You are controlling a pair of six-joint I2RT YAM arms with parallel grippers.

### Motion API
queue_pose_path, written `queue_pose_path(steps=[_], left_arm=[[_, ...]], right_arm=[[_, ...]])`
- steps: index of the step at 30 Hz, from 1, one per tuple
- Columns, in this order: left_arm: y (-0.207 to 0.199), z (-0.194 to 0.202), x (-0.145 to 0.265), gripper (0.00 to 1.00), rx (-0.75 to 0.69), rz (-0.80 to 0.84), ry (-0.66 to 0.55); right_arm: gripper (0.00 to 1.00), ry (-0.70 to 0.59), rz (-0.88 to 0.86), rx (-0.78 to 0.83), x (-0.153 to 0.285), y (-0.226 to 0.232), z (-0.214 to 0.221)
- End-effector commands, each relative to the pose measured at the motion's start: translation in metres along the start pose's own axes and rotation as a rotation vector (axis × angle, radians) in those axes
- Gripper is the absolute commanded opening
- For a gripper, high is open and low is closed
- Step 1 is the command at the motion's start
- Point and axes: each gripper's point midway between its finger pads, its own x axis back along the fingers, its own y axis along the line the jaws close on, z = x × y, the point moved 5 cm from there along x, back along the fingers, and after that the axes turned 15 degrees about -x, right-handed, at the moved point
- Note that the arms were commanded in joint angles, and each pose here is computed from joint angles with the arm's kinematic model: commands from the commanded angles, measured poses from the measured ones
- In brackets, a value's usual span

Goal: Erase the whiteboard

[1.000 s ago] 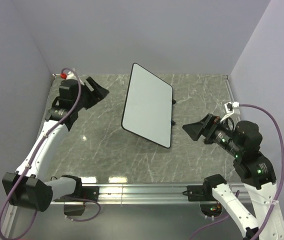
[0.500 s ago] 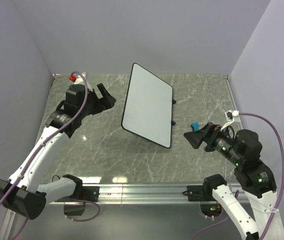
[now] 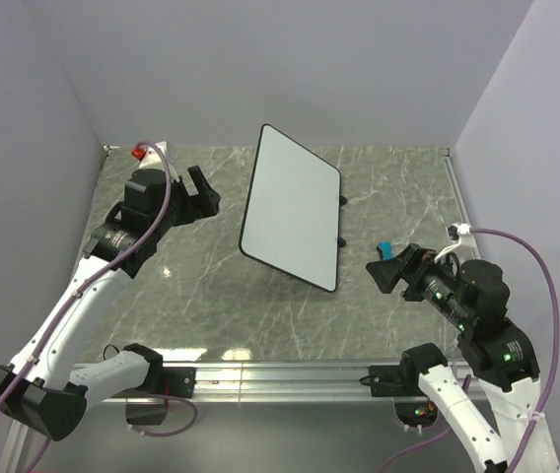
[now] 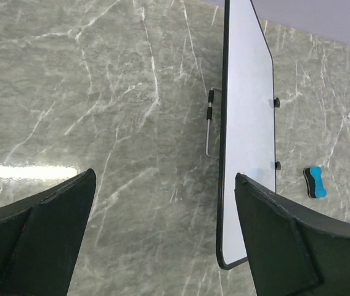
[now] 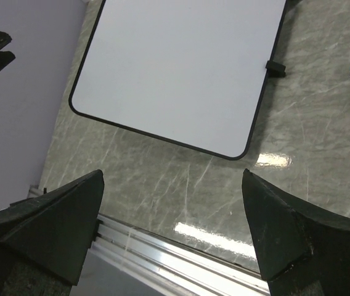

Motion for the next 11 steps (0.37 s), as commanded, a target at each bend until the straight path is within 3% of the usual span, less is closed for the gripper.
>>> queue_pose_path(steps=[1,8,11], left_arm=[[-0.002,-0.024,0.006,0.99,-0.046,0.006,-0.096],[0.003,-0.039,-0.005,0.99,-0.106,-0.049,-0.137],[0.02,-0.047,-0.008,0.99,-0.105,-0.197,-0.164]], right_arm=[[1.0,-0.031,-0.01,0.012,-0.008,0.006,-0.01],[1.0,-0.044,-0.027,0.0,-0.021,0.013,-0.018],[1.0,-0.058,-0.001,-0.013,-0.024,0.013,-0.023]])
